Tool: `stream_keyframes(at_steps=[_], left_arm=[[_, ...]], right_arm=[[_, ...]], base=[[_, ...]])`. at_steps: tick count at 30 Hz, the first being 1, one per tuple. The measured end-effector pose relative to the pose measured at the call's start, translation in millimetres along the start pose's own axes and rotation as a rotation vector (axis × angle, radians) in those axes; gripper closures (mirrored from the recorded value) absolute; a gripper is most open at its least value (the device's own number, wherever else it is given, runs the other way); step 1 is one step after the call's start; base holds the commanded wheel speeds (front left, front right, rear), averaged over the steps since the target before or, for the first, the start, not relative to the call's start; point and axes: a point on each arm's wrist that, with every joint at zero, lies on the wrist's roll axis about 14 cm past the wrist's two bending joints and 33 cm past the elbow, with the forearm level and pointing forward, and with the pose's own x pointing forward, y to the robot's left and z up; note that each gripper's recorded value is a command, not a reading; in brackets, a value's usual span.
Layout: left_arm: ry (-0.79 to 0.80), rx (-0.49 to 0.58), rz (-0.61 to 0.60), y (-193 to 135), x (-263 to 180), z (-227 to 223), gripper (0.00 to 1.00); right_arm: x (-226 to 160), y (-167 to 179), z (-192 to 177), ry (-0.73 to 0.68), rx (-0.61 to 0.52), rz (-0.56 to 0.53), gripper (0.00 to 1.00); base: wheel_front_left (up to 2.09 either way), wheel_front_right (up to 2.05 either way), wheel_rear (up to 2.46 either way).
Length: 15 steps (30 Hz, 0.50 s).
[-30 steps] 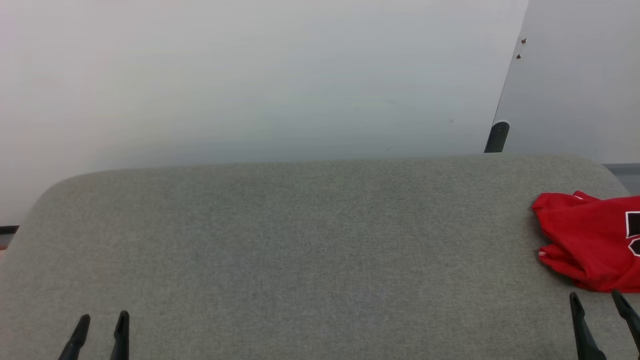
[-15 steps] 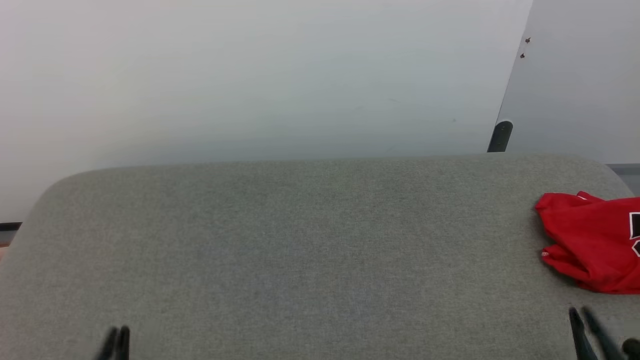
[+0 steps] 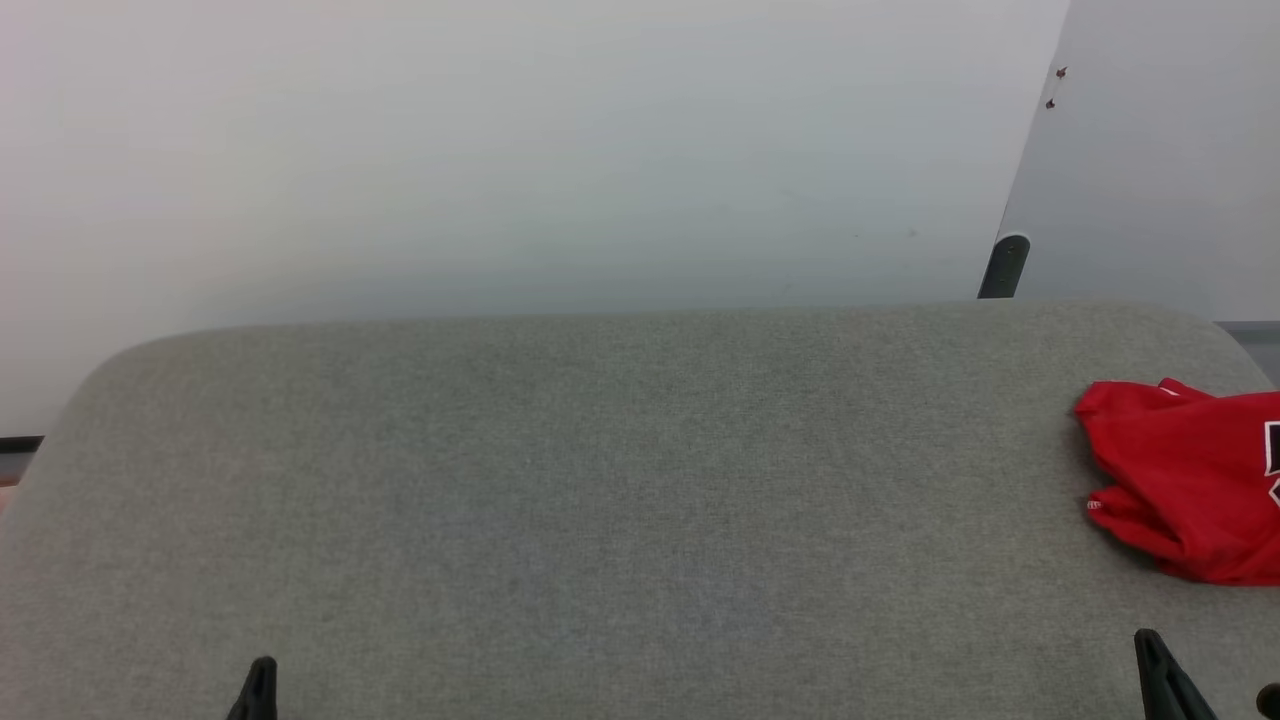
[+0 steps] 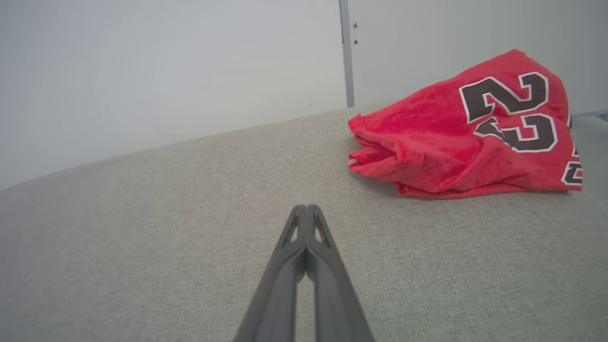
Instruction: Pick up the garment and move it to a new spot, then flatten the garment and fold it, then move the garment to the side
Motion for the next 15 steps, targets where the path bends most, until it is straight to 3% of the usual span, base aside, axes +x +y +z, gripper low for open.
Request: stream_keyframes(at_steps=[15], left_arm=[[0.003,-0.229,0.032,-4.8,14.9,-1.5,1.00]], right_arm=[[12.8,5.3,6.0,-0.008,0.273,-0.026,1.00]], base=[[0.00,0.00,0.00]])
